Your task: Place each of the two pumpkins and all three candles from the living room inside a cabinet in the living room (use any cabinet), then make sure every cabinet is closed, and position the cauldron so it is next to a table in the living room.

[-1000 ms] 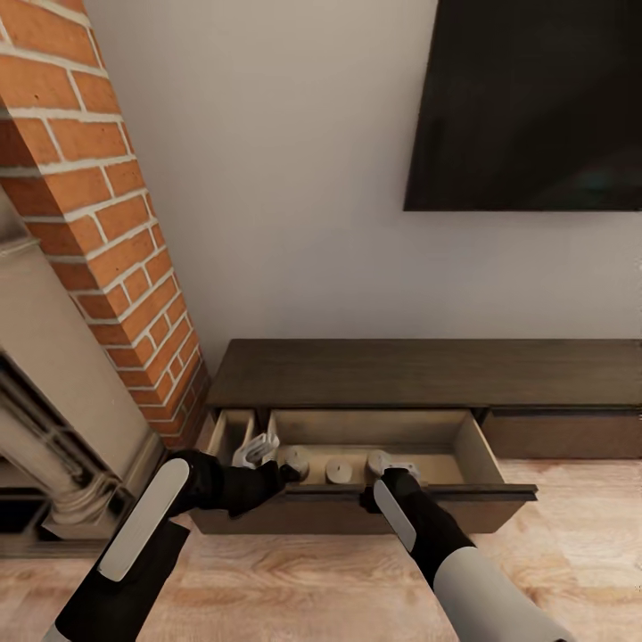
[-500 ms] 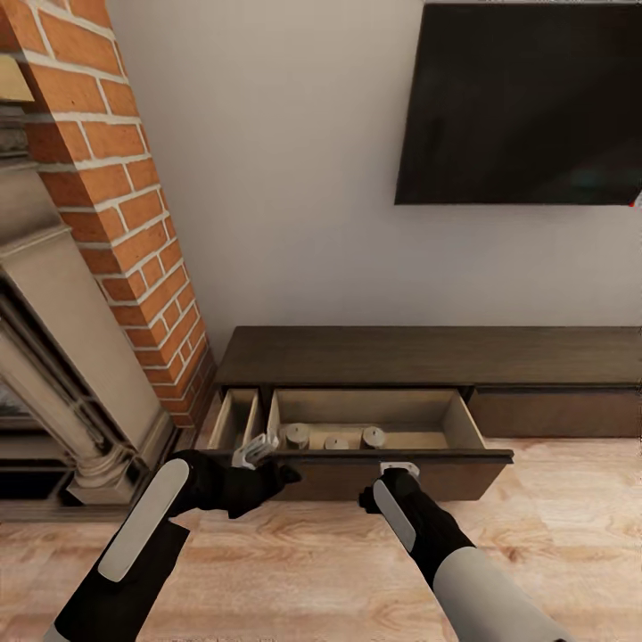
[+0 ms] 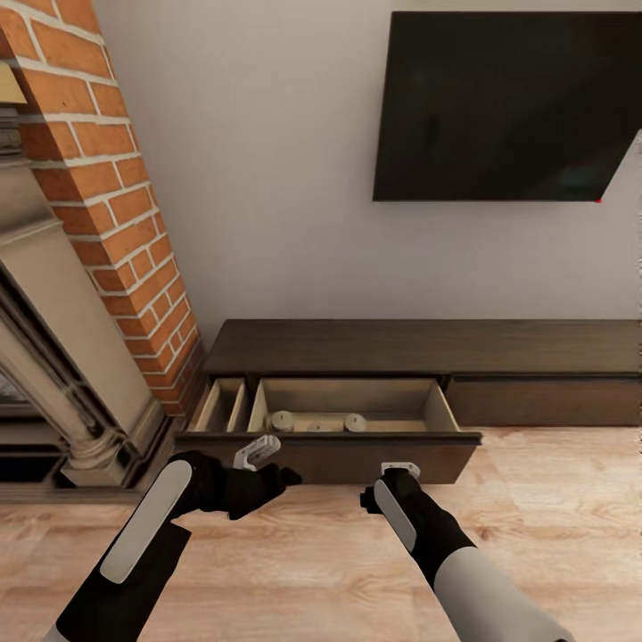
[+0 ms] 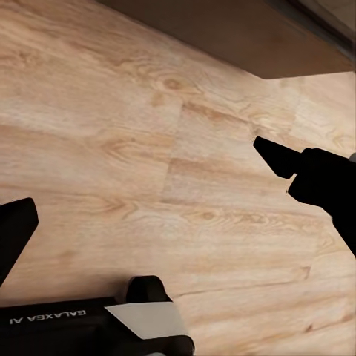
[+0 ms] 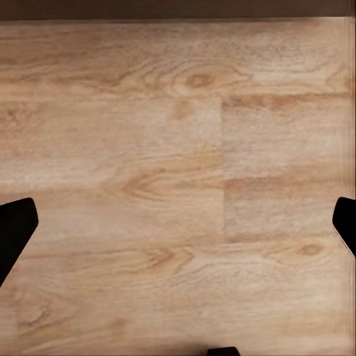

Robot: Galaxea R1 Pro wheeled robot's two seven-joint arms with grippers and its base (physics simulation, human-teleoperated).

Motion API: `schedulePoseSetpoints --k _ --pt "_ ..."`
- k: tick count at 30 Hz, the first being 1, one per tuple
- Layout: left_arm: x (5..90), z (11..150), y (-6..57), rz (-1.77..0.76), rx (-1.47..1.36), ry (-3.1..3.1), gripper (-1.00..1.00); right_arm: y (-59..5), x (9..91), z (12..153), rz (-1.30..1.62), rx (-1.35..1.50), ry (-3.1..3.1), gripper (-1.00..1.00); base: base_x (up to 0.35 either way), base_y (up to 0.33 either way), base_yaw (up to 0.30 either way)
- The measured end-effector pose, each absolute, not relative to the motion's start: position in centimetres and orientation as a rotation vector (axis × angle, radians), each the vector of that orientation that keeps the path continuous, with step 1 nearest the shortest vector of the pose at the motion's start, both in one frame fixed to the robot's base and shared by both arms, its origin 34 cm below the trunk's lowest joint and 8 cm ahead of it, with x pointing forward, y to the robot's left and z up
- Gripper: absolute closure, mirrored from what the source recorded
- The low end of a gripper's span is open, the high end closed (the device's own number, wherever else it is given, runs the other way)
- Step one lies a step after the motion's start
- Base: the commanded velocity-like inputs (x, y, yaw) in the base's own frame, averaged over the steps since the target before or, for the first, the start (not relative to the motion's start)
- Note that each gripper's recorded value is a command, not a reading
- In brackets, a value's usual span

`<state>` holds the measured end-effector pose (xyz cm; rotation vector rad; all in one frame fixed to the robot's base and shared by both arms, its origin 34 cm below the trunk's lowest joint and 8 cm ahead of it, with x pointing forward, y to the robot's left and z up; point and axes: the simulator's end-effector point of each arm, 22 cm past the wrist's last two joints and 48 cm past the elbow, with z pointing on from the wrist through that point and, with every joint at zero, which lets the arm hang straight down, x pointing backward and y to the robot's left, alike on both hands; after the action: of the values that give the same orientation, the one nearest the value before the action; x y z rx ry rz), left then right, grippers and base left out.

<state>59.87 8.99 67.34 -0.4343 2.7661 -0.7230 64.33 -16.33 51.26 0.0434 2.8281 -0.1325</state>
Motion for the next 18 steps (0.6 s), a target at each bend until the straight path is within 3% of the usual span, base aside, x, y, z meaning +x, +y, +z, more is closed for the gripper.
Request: schedulePoseSetpoints --k 5,18 --pt "59.89 67.35 9.03 -0.721 -0.433 2.766 -1.0 -16.42 64.34 51.25 -0.134 0.044 2.828 -1.0 -0.001 -0.169 0.0" --pt "59.8 66.52 9.13 -0.718 -0.436 2.766 -1.0 -16.65 64.3 50.47 -0.138 0.048 2.825 -1.0 0.0 -0.008 0.0"
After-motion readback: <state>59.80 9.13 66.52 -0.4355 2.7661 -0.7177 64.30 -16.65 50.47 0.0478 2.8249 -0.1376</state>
